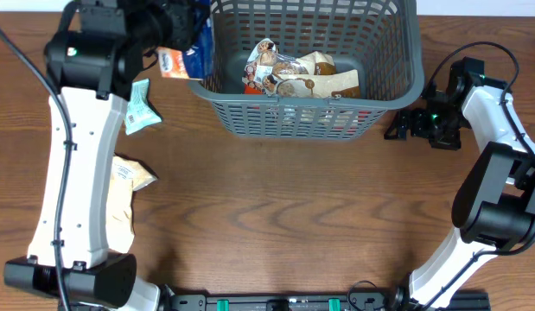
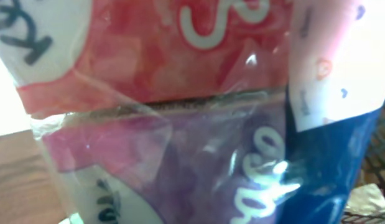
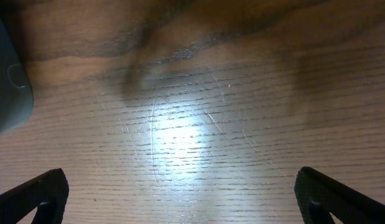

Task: Pack container
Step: 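Lift the tissue bundle with the left gripper and carry it over the basket, then lower the tissue bundle into the basket and open the left gripper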

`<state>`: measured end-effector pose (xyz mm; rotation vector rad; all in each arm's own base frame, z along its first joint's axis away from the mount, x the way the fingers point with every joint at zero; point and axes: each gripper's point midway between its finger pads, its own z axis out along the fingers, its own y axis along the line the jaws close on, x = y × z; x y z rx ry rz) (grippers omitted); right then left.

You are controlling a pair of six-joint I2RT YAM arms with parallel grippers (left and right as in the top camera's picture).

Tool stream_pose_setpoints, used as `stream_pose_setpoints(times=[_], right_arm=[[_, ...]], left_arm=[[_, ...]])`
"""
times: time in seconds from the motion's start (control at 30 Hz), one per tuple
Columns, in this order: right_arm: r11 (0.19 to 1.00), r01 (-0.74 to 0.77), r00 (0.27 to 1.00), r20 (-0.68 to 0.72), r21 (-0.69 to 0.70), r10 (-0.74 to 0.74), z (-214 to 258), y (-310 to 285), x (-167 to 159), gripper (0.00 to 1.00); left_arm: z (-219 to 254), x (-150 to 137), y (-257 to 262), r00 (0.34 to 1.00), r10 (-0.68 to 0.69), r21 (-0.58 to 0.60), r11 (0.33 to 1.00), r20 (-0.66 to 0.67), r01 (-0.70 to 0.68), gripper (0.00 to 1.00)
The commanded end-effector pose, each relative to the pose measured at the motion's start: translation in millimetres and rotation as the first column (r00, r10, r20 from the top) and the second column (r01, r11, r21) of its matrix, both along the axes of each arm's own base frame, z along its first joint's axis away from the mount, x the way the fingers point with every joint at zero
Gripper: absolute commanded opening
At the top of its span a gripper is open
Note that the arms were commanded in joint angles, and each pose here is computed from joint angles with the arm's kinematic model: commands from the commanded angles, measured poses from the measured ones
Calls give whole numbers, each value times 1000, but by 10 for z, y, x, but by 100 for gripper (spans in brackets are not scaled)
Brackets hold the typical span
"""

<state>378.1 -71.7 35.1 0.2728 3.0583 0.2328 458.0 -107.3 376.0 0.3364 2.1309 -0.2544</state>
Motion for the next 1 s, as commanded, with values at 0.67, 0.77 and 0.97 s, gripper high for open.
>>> stream_pose_setpoints(times=[0.67,0.77,0.97], right_arm=[[999,-37,999,2,0,37,-20,47,7,99],[999,-37,999,2,1,37,-20,48,6,99],[999,-40,999,0,2,40,-20,51,0,99]], left_arm=[[-170,-220,-905,854,-518,427,783,43,453,6],[-283,-124,-988,842,-538,442,764,35,470,6],[-712,51,-1180,813,-581,458,713,-37,531,6]])
